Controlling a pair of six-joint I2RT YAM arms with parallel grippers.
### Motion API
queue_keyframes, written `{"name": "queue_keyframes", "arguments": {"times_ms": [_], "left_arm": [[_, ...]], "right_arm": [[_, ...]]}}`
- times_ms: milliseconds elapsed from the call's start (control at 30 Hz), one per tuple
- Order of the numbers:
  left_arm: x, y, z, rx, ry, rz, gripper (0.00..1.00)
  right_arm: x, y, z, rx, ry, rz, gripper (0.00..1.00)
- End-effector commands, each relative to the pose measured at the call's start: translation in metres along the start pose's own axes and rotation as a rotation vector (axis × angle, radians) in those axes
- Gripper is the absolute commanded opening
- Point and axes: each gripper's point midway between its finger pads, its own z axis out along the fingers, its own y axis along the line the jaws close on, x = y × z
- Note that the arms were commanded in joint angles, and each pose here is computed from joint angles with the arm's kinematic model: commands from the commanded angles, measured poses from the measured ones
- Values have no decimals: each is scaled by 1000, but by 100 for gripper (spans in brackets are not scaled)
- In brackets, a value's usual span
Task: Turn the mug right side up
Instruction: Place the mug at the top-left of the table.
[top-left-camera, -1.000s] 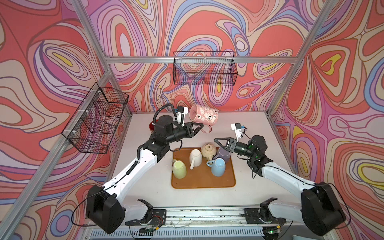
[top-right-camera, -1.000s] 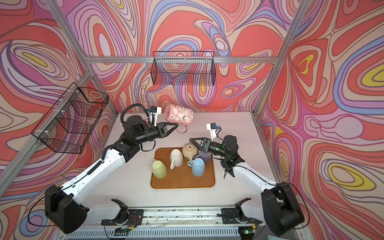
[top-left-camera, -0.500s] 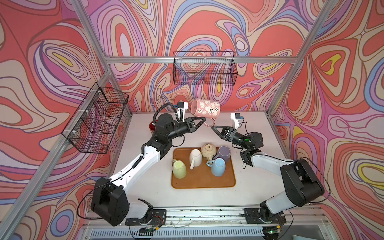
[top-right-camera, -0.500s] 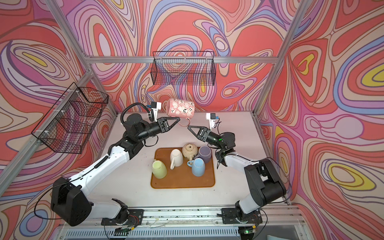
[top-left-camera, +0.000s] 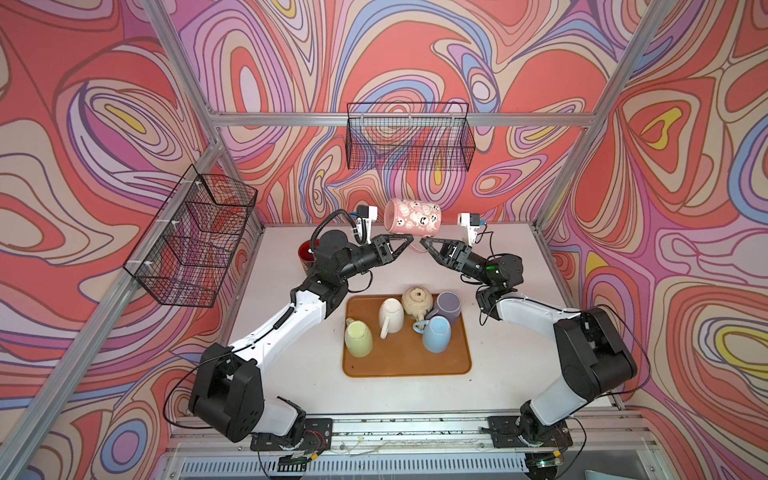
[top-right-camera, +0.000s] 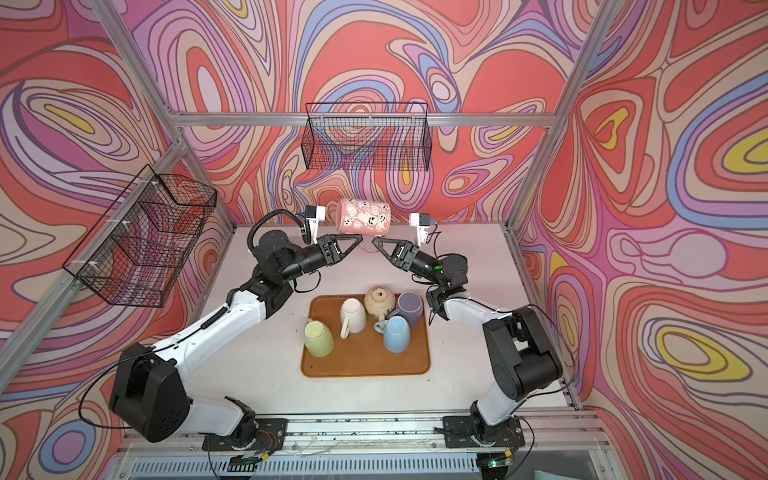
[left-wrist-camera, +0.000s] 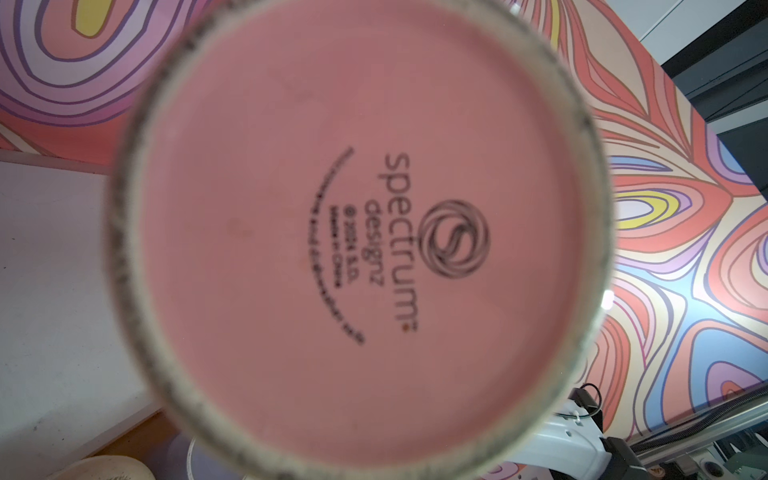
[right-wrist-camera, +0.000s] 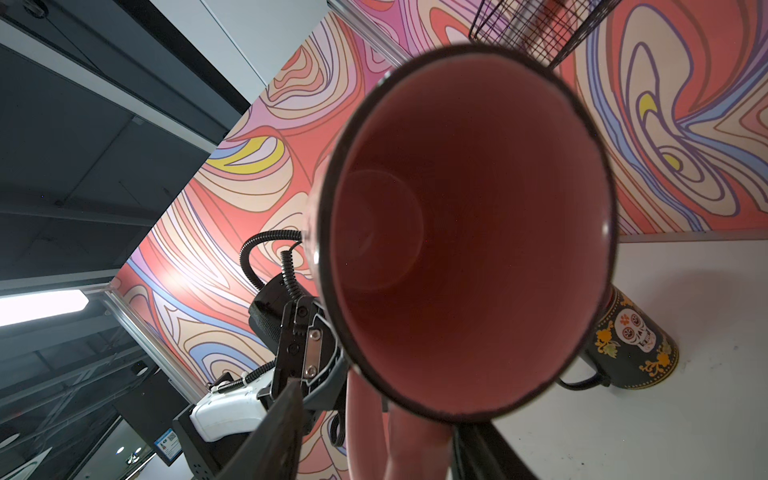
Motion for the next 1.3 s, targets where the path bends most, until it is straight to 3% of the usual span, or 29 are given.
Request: {"name": "queue_keyframes", "arguments": {"times_ms": [0, 400, 567, 667, 767, 800, 933, 1067, 1267], "left_arm": [[-15, -37, -3, 134, -53, 97, 0], [6, -23, 8, 130, -3, 73, 0], [10, -20, 6, 117, 2, 76, 0], [13, -18, 5, 108, 9, 79, 0], [16, -14, 3, 95, 17, 82, 0], [18, -12, 2, 86, 23, 83, 4], [26, -5, -4, 41, 41, 105, 37], [31, 0, -14, -19, 45, 133, 51], [40, 9, -45, -171, 41, 194, 86]], "right_arm": [[-14, 12, 6, -45, -25, -35, 50], [-20, 5, 11, -43, -38, -17, 37], [-20, 2, 11, -32, -40, -10, 19], [-20, 0, 11, -23, -40, -6, 0], [-18, -3, 10, 2, -36, -2, 0], [-18, -3, 9, 13, -33, -5, 0], [-16, -2, 7, 48, -25, -23, 0], [-14, -6, 7, 84, -10, -23, 0], [-11, -24, 7, 189, 26, -38, 0]]}}
